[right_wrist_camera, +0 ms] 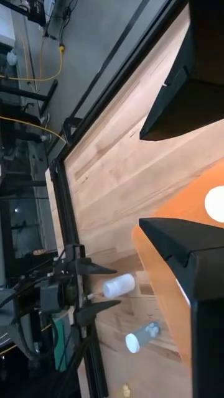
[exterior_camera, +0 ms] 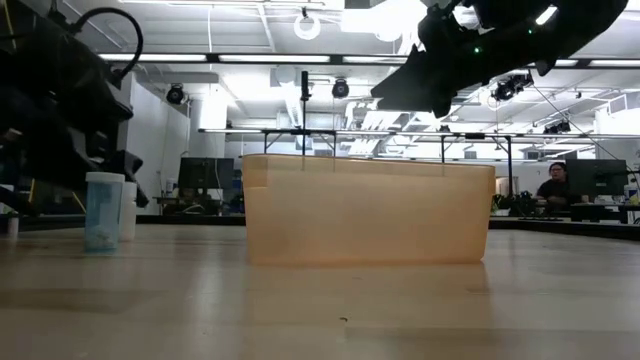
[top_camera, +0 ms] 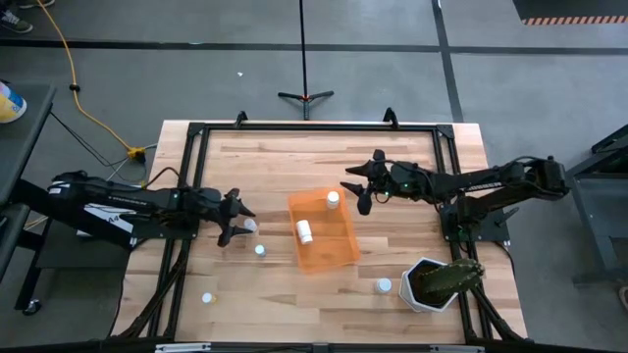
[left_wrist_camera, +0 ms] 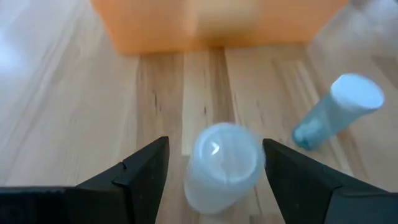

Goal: Pick and place pill bottles into a basket
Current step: Put the small white pill bottle into the bin

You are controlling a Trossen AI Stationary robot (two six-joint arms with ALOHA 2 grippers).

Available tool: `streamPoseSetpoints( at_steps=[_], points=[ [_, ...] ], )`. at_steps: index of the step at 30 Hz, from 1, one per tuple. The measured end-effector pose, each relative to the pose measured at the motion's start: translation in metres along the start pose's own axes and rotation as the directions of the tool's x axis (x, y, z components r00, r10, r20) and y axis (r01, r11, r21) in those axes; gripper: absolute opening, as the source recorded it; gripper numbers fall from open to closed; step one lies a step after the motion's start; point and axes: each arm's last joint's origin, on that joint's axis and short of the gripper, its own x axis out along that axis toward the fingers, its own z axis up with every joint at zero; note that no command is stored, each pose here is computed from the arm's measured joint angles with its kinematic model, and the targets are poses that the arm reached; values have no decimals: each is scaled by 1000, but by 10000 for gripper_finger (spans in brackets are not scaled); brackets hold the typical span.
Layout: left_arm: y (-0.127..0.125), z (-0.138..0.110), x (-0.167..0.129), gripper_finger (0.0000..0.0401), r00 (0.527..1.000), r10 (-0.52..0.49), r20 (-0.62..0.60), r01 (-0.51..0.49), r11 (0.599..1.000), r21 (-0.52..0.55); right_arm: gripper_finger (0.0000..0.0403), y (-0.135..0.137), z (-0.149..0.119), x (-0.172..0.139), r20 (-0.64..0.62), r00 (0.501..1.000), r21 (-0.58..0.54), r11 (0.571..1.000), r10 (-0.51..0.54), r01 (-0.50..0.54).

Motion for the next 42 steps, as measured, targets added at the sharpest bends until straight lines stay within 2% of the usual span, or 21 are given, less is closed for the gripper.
streamPoseSetpoints(
  at_steps=[10, 21, 25, 32, 37, 42],
  points=[
    [0, -3, 2, 288, 999, 7, -31, -7, 1000, -3, 204, 0, 0, 0, -3, 1000, -1, 1000, -1, 1],
    [1, -2, 2, 193, 1000, 9, -30, -9, 1000, -3, 204, 0, -1, 0, -10, 1000, -2, 1000, -1, 1],
    [1, -2, 2, 182, 1000, 9, -25, -9, 1000, -3, 204, 0, -1, 0, -12, 1000, -2, 1000, -2, 1],
    [1, 13, 1, 210, 991, 33, 133, -34, 999, 6, 204, 0, -1, 0, -14, 1000, -3, 1000, -2, 2],
    [2, 29, -2, 182, 975, 108, 195, -114, 993, 21, 204, 0, -1, 0, -15, 1000, -3, 1000, -2, 2],
    [0, 53, -8, 180, 958, 118, 262, -127, 992, 19, 204, 0, -2, 0, -18, 1000, -3, 1000, -3, 2]
  ],
)
